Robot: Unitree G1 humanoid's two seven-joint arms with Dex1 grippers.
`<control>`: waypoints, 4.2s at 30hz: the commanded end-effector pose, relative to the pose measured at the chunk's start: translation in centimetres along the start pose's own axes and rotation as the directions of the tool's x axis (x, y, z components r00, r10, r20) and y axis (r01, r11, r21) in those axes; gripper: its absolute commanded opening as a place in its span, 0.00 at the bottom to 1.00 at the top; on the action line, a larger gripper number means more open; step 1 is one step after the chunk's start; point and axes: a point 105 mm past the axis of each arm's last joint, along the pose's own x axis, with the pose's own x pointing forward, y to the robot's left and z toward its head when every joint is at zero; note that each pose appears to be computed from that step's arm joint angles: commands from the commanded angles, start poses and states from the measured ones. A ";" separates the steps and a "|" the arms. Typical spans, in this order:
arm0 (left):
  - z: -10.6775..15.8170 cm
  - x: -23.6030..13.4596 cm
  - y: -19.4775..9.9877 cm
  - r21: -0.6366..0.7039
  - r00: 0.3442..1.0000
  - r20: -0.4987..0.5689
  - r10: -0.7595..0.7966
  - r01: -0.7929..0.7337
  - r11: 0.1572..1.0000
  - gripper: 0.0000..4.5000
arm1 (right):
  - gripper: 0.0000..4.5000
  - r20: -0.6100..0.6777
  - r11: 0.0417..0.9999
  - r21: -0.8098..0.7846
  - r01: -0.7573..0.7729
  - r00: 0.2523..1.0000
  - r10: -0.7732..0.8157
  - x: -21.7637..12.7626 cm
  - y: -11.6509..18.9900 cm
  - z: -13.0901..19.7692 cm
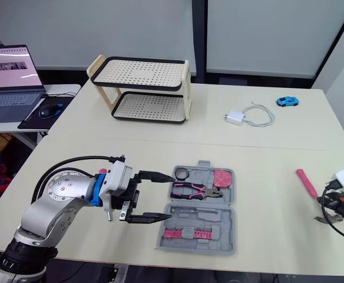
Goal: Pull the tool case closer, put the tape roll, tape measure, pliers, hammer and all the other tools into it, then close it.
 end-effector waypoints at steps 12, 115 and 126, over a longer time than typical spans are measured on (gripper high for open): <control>1.6 0.9 -0.3 0.045 0.999 0.033 -0.030 0.028 0.999 1.00 | 0.55 -0.076 0.997 0.060 -0.041 0.996 0.045 2.8 -0.4 -1.4; -4.3 -7.1 -3.6 0.078 0.929 -0.359 -0.085 0.121 0.990 1.00 | 0.03 -0.109 0.425 -0.803 -0.419 0.803 0.586 -5.1 22.1 8.9; -4.7 -7.2 -4.1 0.083 0.925 -0.367 -0.094 0.133 0.988 1.00 | 0.03 -0.163 0.342 -0.822 -0.455 0.763 0.625 -2.3 27.5 9.0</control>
